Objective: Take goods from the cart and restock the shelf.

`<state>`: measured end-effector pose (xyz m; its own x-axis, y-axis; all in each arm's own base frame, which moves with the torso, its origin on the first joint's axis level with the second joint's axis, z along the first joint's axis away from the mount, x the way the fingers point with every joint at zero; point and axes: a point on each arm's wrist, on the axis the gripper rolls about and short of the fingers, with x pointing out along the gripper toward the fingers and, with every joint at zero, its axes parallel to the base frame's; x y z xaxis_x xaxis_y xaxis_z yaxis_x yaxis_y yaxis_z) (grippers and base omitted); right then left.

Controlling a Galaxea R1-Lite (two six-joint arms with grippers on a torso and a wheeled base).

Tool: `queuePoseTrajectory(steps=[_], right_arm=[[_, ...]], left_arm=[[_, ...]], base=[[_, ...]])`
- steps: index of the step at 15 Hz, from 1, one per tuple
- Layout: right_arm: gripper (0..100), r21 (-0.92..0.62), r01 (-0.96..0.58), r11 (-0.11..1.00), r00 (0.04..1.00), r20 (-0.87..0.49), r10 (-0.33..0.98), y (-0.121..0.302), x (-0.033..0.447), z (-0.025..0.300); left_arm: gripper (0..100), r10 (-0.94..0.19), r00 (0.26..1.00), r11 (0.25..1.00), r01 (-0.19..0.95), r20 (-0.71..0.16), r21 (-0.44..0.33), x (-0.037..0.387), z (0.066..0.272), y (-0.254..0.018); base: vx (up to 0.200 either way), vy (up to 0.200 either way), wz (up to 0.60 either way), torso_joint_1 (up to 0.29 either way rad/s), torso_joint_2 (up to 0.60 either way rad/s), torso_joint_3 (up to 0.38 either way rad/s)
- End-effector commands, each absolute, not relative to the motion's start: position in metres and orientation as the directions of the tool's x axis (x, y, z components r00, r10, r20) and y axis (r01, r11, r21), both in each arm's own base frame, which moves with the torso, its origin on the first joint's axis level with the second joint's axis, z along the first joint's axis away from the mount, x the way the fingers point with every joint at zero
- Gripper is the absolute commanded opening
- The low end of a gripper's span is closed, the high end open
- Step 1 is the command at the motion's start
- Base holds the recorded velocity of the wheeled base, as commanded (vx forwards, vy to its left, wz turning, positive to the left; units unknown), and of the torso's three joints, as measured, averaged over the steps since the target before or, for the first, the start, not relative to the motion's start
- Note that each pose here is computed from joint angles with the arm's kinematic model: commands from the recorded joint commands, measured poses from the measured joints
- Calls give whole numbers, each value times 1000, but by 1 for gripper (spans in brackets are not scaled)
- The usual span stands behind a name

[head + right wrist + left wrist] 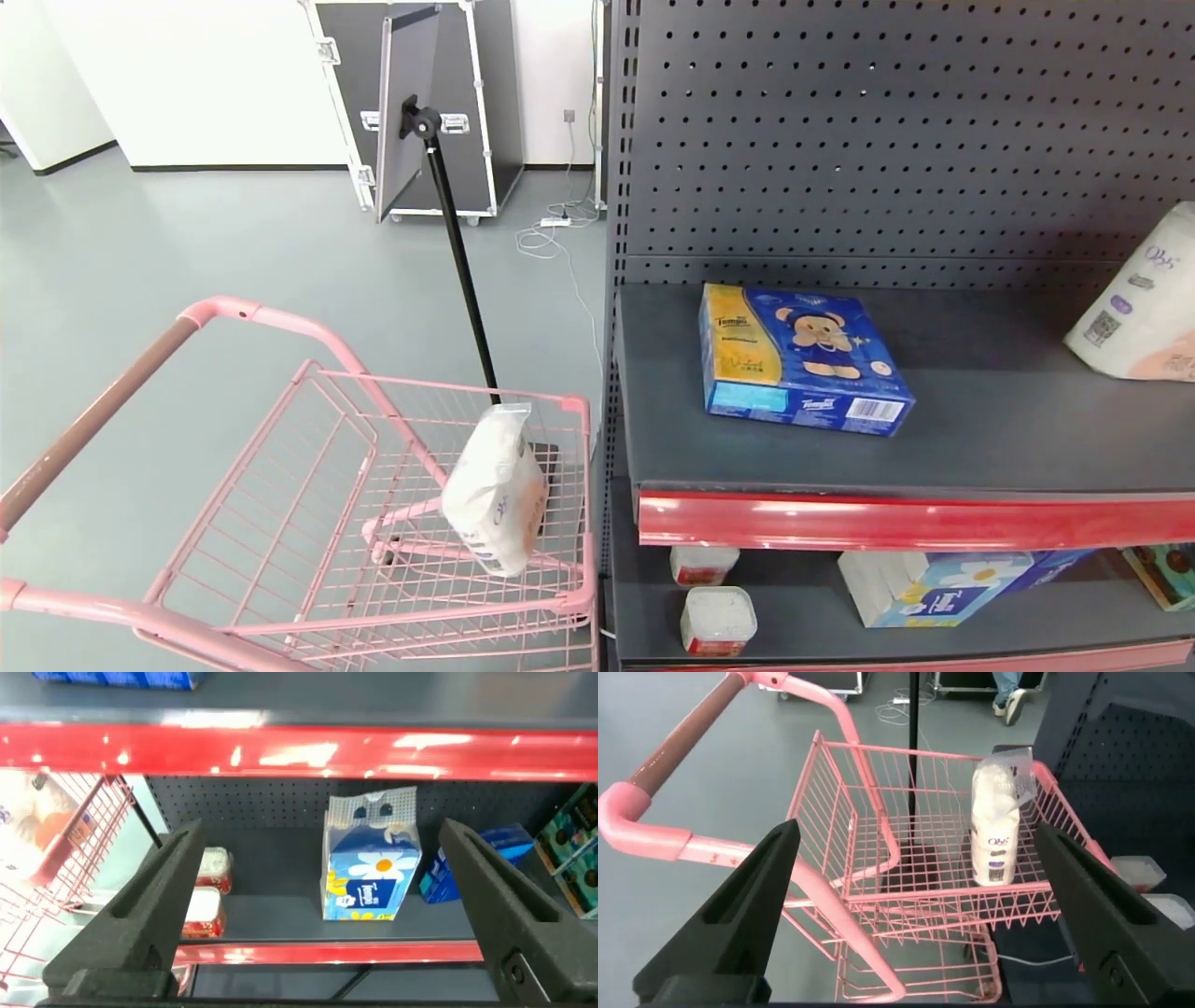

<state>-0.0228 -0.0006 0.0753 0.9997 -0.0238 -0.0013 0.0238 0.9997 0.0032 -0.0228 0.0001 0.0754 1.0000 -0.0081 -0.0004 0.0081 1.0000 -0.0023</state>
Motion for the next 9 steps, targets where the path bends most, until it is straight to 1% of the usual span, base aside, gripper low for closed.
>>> queuePoseTrajectory(steps=[1,5,9], right_arm=[[100,1,25,1000,1000,-2,-25,-1,-23,75],[100,0,25,1000,1000,-3,-25,-1,-23,75],[100,0,25,1000,1000,-3,-25,-1,-23,75]], left_arm=[[100,-9,1000,1000,9,-2,-2,-23,75,0],[100,-8,1000,1000,8,-2,0,-23,75,0],[100,-14,1000,1000,14,-2,0,-23,75,0]], base=[[0,0,0,-139,383,242],[0,0,0,-155,416,262],[0,0,0,-184,546,355]])
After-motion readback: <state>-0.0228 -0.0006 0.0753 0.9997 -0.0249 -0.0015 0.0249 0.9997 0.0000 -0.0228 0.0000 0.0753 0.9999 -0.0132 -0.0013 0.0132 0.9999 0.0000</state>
